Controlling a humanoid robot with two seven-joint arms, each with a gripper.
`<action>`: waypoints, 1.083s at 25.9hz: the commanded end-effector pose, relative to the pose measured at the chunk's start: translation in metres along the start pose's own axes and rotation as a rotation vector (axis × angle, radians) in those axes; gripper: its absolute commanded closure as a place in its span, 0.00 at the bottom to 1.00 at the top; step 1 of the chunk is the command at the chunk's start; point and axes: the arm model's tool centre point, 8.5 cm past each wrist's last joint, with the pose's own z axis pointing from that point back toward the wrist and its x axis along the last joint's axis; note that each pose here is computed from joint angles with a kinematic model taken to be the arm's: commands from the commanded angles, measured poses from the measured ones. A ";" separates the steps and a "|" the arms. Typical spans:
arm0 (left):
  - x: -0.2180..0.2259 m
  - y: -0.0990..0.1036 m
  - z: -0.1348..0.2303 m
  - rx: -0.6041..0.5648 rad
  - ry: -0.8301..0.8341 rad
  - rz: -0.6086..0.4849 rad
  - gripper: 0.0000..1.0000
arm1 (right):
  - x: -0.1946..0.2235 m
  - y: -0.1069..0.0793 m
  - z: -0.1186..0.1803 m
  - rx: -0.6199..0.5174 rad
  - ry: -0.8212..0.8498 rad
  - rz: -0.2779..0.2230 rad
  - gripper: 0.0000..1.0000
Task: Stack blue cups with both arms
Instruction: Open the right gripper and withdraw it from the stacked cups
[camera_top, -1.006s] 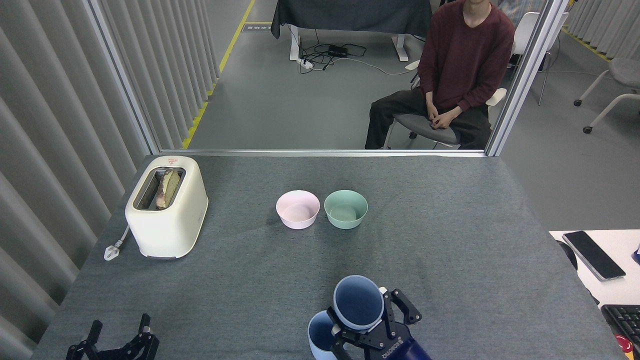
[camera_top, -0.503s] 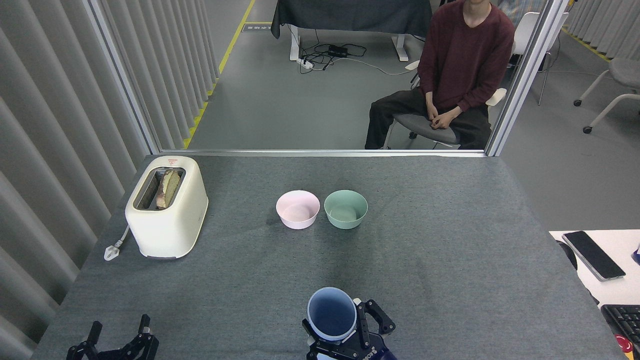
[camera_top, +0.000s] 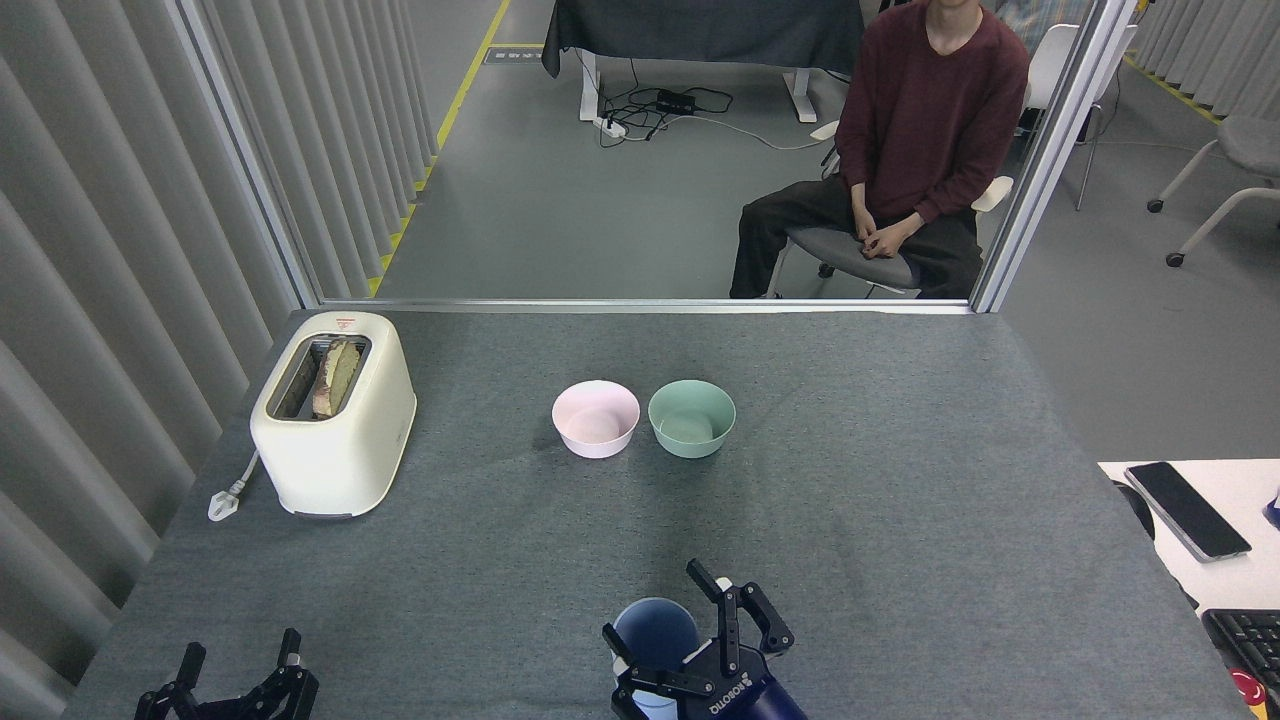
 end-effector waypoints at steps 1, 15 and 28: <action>0.001 0.000 -0.001 0.001 0.000 0.002 0.01 | -0.002 -0.011 -0.003 -0.036 -0.005 0.004 0.00; 0.010 0.005 0.002 0.019 -0.033 0.015 0.01 | -0.174 -0.003 0.182 -0.025 0.537 0.009 0.00; 0.048 0.019 0.072 0.018 -0.217 0.040 0.01 | -0.119 0.037 0.266 0.064 0.677 -0.025 0.00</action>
